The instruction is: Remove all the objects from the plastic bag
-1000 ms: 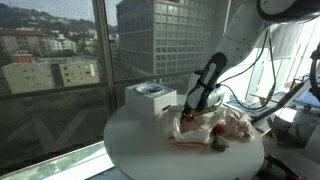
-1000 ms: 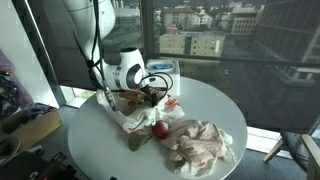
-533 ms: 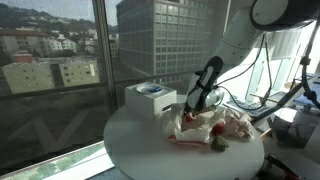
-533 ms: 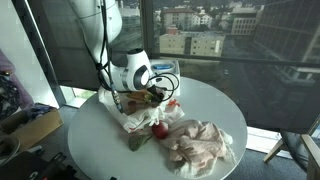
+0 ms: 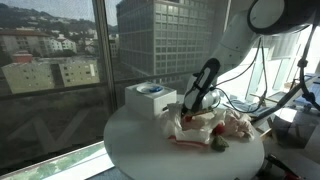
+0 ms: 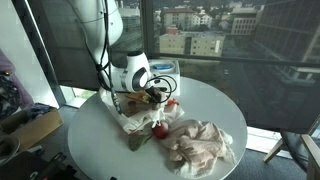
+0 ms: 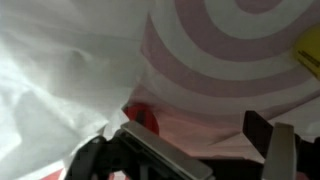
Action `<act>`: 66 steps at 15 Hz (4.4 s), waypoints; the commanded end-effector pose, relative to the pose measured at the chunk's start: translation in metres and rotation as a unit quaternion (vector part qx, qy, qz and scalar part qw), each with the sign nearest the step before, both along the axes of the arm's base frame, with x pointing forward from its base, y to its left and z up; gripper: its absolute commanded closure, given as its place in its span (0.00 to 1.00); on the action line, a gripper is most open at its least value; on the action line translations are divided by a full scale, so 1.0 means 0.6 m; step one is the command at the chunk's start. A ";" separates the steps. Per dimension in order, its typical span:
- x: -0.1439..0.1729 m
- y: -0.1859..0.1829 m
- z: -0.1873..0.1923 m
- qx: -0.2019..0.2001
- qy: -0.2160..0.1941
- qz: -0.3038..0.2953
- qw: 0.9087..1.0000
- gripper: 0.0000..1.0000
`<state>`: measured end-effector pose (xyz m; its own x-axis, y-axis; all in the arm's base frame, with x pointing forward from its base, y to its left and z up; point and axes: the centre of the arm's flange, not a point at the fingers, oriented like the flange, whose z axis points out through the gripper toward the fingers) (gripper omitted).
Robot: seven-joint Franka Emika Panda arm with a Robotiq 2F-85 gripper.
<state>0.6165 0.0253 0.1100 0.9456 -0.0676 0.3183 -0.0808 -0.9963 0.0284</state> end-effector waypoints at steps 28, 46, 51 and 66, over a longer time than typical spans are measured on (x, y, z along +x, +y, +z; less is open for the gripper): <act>0.065 -0.050 -0.036 -0.034 0.071 -0.032 0.996 0.64; 0.084 -0.016 -0.032 -0.077 0.046 0.019 0.996 0.69; 0.060 0.007 -0.005 -0.091 0.088 0.010 0.992 0.71; -0.092 0.066 0.297 -0.071 0.187 -0.117 0.973 0.71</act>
